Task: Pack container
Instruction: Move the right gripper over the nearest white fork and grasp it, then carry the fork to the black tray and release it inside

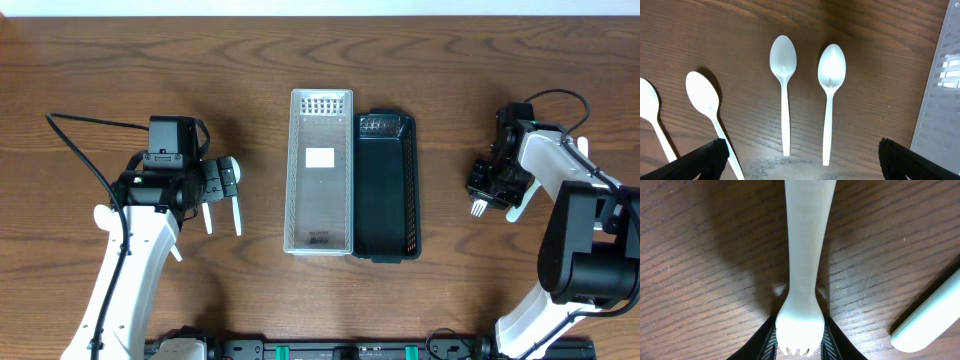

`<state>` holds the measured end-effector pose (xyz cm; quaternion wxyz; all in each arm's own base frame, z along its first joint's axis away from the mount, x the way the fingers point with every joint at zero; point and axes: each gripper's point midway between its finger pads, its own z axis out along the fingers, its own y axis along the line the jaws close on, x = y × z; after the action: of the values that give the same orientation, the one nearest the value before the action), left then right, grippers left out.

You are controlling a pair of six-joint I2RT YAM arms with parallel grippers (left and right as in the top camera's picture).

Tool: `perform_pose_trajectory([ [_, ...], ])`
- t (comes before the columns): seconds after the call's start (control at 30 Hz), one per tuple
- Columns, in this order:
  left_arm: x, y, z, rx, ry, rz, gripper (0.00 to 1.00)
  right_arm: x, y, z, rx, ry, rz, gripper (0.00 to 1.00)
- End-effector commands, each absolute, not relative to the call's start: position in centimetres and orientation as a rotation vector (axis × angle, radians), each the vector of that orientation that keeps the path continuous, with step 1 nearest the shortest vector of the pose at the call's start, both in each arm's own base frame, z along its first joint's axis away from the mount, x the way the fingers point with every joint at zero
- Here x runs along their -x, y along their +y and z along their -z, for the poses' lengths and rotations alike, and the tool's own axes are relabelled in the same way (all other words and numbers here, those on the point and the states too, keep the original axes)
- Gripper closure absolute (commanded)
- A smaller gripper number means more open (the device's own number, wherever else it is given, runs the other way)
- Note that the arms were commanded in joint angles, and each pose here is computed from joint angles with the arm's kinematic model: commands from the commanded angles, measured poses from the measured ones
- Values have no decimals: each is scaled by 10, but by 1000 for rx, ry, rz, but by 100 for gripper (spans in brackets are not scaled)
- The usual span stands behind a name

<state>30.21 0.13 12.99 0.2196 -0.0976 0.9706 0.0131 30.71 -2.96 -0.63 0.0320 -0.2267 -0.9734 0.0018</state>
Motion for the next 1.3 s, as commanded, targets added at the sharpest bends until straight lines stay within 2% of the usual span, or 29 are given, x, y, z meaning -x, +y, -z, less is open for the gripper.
perform_pose_trajectory([
  [0.0, -306, 3, -136, 266, 2670, -39, 2, -294, -31, 19, 680, -2957, -56, 87],
  [0.1, -306, 3, -136, 266, 2670, -39, 2, -301, -31, 15, 679, -2979, -52, 94],
  [0.2, -306, 3, -136, 266, 2670, -39, 2, -317, -27, -6, 634, -3043, -41, 94],
  [0.4, -306, 3, -136, 266, 2670, -39, 2, -366, 16, -102, 321, -3327, 15, 95],
  [0.5, -306, 3, -136, 266, 2670, -39, 2, -374, 54, -143, 140, -3433, 66, 96],
  [0.6, -306, 3, -136, 266, 2670, -39, 2, -368, 95, -159, -29, -3464, 133, 96],
  [0.83, -306, 3, -135, 266, 2671, -39, 2, -337, 162, -123, -189, -3353, 162, 95],
  [1.1, -306, 3, -135, 266, 2671, -39, 2, -316, 182, -47, -239, -3195, 63, 94],
  [1.17, -306, 3, -135, 266, 2671, -39, 2, -317, 183, -39, -241, -3184, 54, 89],
  [1.23, -306, 3, -135, 266, 2671, -39, 2, -319, 185, -36, -242, -3189, 59, 71],
  [1.27, -306, 3, -135, 266, 2671, -39, 2, -321, 186, -36, -243, -3196, 64, 69],
])
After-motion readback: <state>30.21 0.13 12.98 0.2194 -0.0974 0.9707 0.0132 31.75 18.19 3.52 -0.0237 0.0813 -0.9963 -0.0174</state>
